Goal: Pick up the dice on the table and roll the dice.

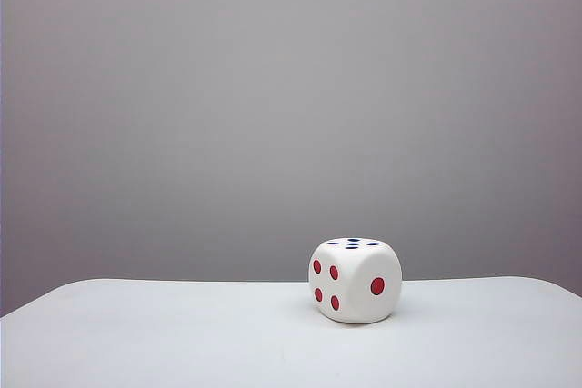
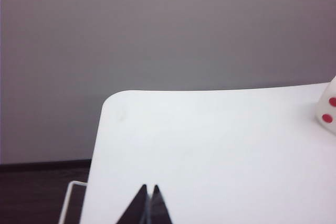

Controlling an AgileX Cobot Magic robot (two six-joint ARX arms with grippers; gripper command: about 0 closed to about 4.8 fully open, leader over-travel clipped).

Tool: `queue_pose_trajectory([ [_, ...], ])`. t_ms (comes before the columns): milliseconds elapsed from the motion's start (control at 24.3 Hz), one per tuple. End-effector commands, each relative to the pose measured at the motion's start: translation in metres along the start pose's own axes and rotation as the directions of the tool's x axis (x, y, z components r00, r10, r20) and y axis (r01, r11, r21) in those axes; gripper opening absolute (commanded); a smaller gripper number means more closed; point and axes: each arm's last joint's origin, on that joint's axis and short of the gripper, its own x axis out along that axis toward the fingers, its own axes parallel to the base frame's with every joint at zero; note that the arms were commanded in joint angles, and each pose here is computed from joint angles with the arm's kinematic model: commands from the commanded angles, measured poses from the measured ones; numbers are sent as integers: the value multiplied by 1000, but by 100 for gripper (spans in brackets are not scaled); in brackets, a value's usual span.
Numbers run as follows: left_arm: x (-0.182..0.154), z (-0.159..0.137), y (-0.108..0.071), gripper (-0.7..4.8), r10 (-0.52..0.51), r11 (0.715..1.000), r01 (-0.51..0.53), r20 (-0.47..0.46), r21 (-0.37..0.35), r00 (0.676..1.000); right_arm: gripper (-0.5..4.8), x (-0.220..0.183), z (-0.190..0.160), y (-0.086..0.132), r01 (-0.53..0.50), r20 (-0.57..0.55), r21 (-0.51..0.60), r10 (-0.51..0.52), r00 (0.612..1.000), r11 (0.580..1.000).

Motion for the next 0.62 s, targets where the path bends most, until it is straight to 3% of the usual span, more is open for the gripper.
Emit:
queue_pose_trajectory([
  [41,0,0,-1,-4,-19,998,19,-8,-63,1000,22,1,-2,0,2,-2,-2,-2,1000,1000],
  [617,0,0,0,-4,-18,998,17,-8,-63,1000,22,1,-2,0,2,-2,-2,-2,1000,1000],
])
